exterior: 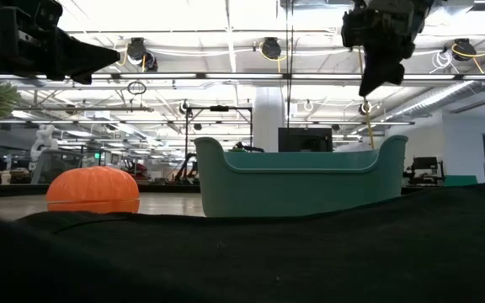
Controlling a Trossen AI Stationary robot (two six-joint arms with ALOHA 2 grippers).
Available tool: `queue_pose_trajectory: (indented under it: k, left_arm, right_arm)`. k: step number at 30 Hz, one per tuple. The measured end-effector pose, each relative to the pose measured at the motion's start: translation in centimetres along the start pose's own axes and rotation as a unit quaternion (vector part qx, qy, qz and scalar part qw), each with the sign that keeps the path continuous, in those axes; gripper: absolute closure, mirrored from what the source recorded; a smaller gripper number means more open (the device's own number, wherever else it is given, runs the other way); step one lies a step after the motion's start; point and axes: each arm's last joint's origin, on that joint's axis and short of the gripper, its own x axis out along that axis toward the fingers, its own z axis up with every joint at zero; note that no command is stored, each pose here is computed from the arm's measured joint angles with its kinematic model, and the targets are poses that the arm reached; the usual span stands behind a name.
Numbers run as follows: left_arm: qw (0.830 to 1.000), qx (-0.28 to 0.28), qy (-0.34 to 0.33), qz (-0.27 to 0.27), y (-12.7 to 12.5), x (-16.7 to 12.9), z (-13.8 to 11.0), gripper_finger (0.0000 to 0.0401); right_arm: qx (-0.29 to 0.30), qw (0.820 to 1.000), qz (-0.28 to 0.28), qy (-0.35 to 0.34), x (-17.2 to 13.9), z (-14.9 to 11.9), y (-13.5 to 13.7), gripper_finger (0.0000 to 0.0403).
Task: Pick and placing Produce into tupperware
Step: Put the green watermelon into the blue bin
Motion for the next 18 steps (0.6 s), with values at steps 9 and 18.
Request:
queue_pose_trajectory:
  k: [9, 18]
  left_arm:
    - [1.0, -0.002, 0.0, 0.0, 0.0, 0.0, 0.0, 0.037]
    - [1.0, -0.005, 0.007, -0.002, 0.0, 0.0, -0.1, 0.037]
  right_arm:
    - [-0.015, 0.999, -0.018, 0.041, -0.5, 2.3, 0.4, 0.0403]
    - [-0.017, 0.99, -0.039, 0.137, 0.9, 4.6, -0.2, 0.0403]
